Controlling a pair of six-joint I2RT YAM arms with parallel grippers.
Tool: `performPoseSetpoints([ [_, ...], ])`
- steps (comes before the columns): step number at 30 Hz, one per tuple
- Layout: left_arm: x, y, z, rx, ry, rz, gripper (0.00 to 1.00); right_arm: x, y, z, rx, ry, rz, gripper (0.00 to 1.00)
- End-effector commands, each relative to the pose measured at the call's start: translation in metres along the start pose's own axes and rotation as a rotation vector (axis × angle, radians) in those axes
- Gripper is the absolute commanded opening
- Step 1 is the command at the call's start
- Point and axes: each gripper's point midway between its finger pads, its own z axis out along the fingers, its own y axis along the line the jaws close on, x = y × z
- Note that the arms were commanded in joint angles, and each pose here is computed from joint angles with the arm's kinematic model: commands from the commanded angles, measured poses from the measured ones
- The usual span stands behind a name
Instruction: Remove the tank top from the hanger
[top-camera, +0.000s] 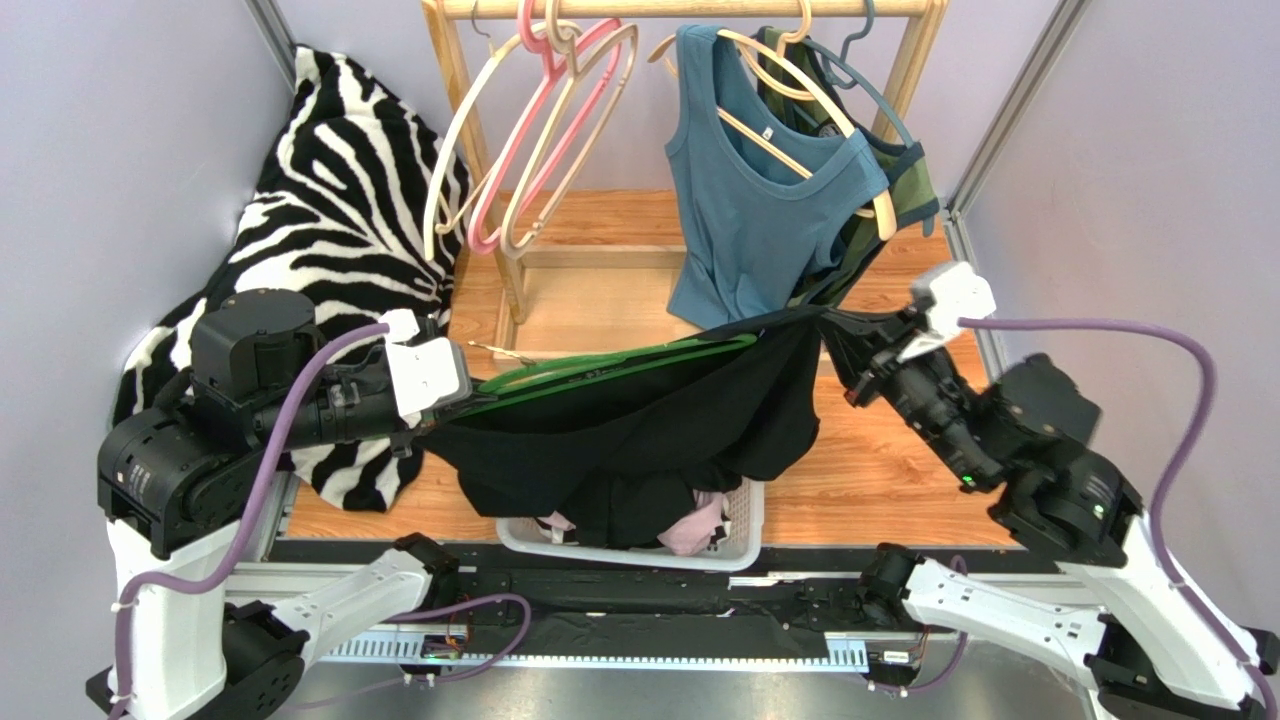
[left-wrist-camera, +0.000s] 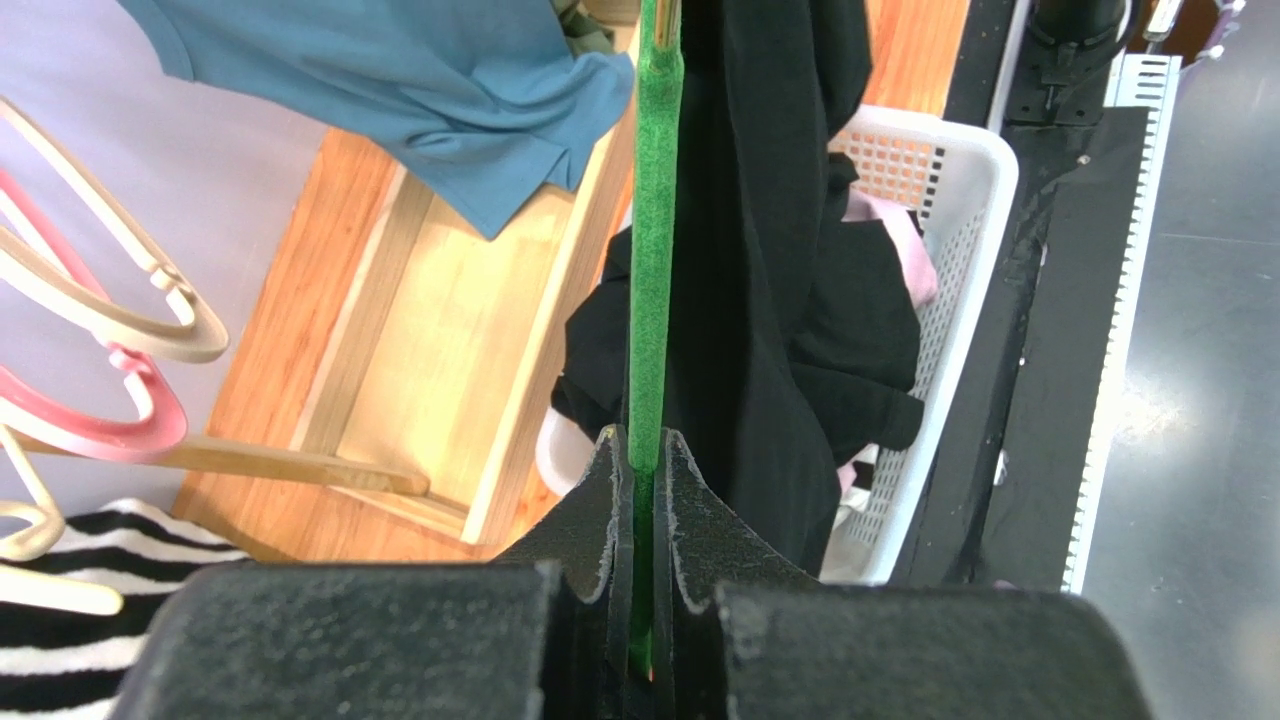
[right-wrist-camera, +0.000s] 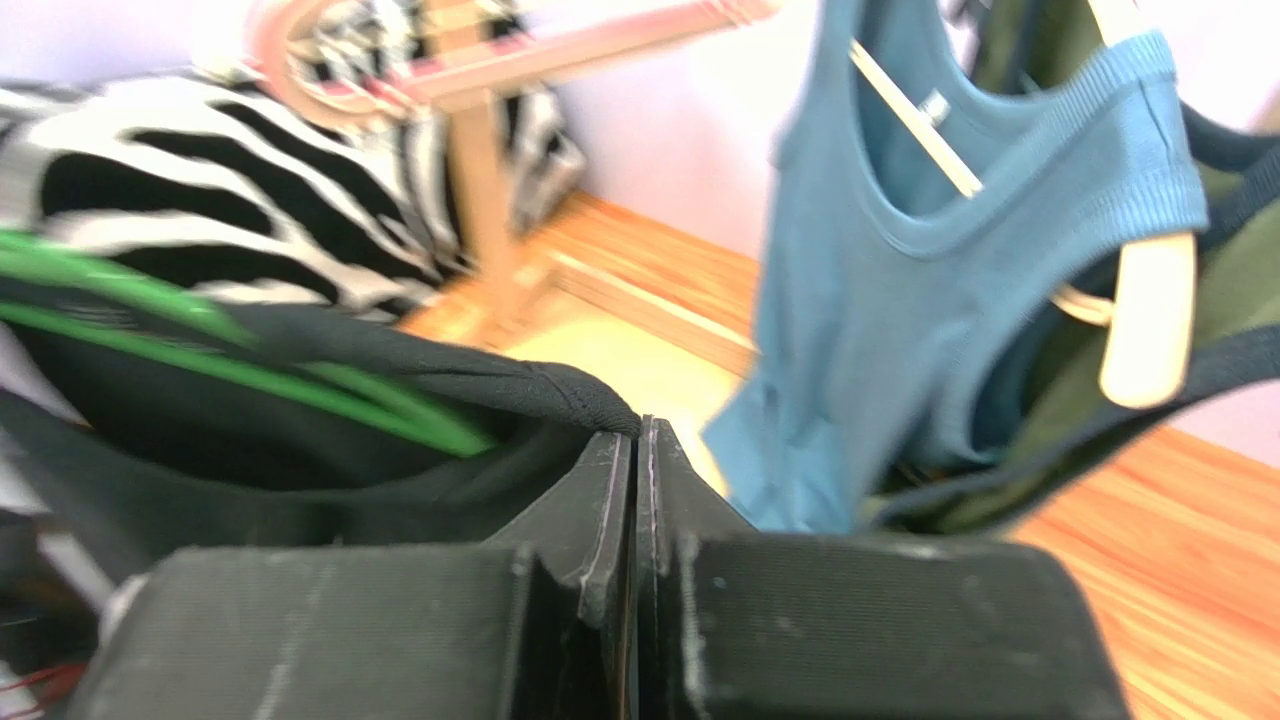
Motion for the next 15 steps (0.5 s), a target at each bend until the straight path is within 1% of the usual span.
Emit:
performPoseSetpoints([
  [1,-0.001,-0.015,-0.014,0.022,-0.019,0.023,0.00,0.008,-0.021,0.018,0.144,0.044,-0.092,0.00],
  [5,-0.004,-0.016,-0.022,-0.003,-0.032,0.046,0.00,0.033,-0.011,0.023,0.094,0.099,-0.099,0.00],
  [6,-0.004,-0.015,-0.023,-0.008,-0.032,0.053,0.00,0.038,-0.003,0.023,0.050,0.107,-0.097,0.00],
  [8,-0.006,-0.011,-0.023,-0.023,-0.029,0.065,0.00,0.050,0.001,0.020,0.022,0.142,-0.103,0.00],
  [10,-0.007,-0.007,-0.019,-0.016,-0.022,0.075,0.00,0.062,0.012,0.011,-0.063,0.197,-0.131,0.00],
  [11,-0.007,-0.006,-0.017,-0.011,-0.020,0.075,0.00,0.063,0.013,0.007,-0.082,0.205,-0.135,0.13],
  [12,-0.006,-0.003,-0.012,0.003,-0.010,0.067,0.00,0.060,0.017,0.002,-0.115,0.199,-0.136,0.30],
  [13,-0.007,-0.003,-0.009,0.018,-0.012,0.064,0.00,0.059,0.018,-0.004,-0.132,0.199,-0.139,0.53],
  [14,-0.007,-0.002,-0.005,0.028,-0.007,0.059,0.00,0.049,0.017,-0.013,-0.148,0.163,-0.137,0.81],
  [15,-0.005,0.001,0.001,0.043,0.002,0.051,0.00,0.043,0.020,-0.019,-0.179,0.140,-0.139,0.92],
])
